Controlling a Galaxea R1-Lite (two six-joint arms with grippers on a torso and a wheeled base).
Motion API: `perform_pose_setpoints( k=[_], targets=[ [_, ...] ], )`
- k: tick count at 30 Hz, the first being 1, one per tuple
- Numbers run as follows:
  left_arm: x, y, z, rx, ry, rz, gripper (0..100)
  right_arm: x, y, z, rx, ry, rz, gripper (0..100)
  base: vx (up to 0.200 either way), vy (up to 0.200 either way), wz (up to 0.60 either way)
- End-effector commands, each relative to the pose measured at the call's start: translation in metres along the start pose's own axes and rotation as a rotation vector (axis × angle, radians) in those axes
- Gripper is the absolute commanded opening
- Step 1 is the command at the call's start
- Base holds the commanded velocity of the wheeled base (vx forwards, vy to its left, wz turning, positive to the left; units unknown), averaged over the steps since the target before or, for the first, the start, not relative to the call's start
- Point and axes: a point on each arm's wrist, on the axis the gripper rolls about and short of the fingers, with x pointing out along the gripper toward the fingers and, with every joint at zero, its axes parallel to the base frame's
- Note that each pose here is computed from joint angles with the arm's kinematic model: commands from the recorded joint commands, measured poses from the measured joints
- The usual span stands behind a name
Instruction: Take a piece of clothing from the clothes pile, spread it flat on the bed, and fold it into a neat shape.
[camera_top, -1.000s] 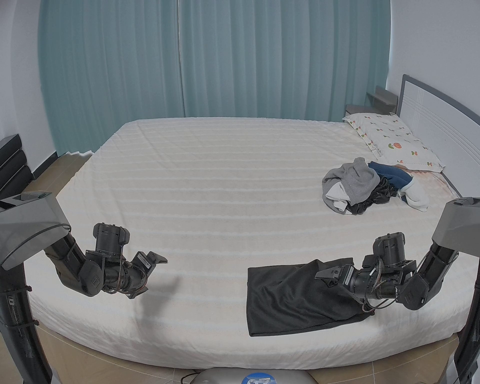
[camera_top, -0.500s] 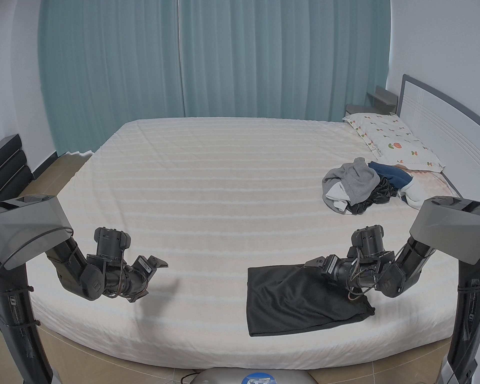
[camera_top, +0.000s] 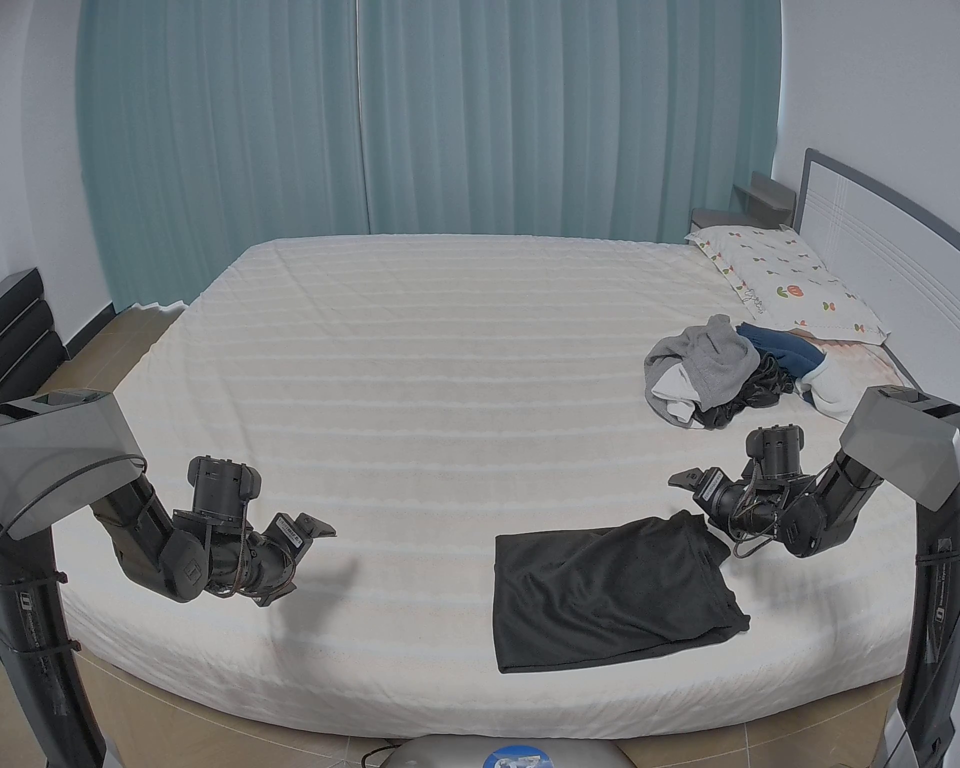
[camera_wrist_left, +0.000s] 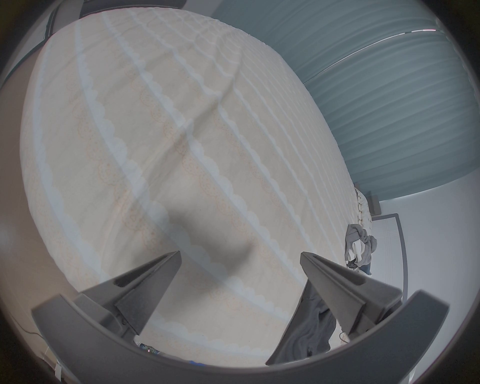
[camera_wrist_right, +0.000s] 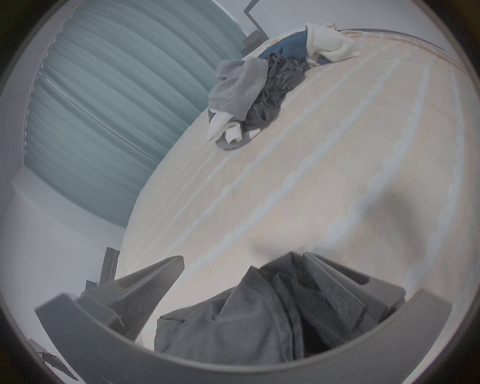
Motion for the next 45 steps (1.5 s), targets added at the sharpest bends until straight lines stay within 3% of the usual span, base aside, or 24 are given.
perform_pose_setpoints(
  k=[1, 10, 22, 23, 45],
  targets=[
    [0.000, 0.000, 0.000, 0.000, 0.001, 0.001, 100, -0.003, -0.012, 0.010, 0.006, -0.020, 0.010, 100, 0.000, 0.000, 0.00],
    [0.001, 0.001, 0.000, 0.001, 0.002, 0.002, 100, -0.004, -0.016, 0.005, -0.084, 0.037, 0.146, 100, 0.000, 0.000, 0.00],
    [0.001, 0.001, -0.002, 0.003, -0.005, 0.013, 100, 0.010, -0.019, -0.013, -0.179, 0.060, 0.162, 100, 0.000, 0.000, 0.00],
    [0.001, 0.001, -0.003, 0.004, -0.008, 0.015, 100, 0.010, -0.019, -0.013, -0.185, 0.060, 0.161, 0, 0.000, 0.000, 0.00],
    [0.002, 0.001, -0.004, 0.008, -0.012, 0.022, 100, 0.004, -0.038, 0.010, -0.145, 0.005, 0.124, 0, 0.000, 0.000, 0.00]
  ],
)
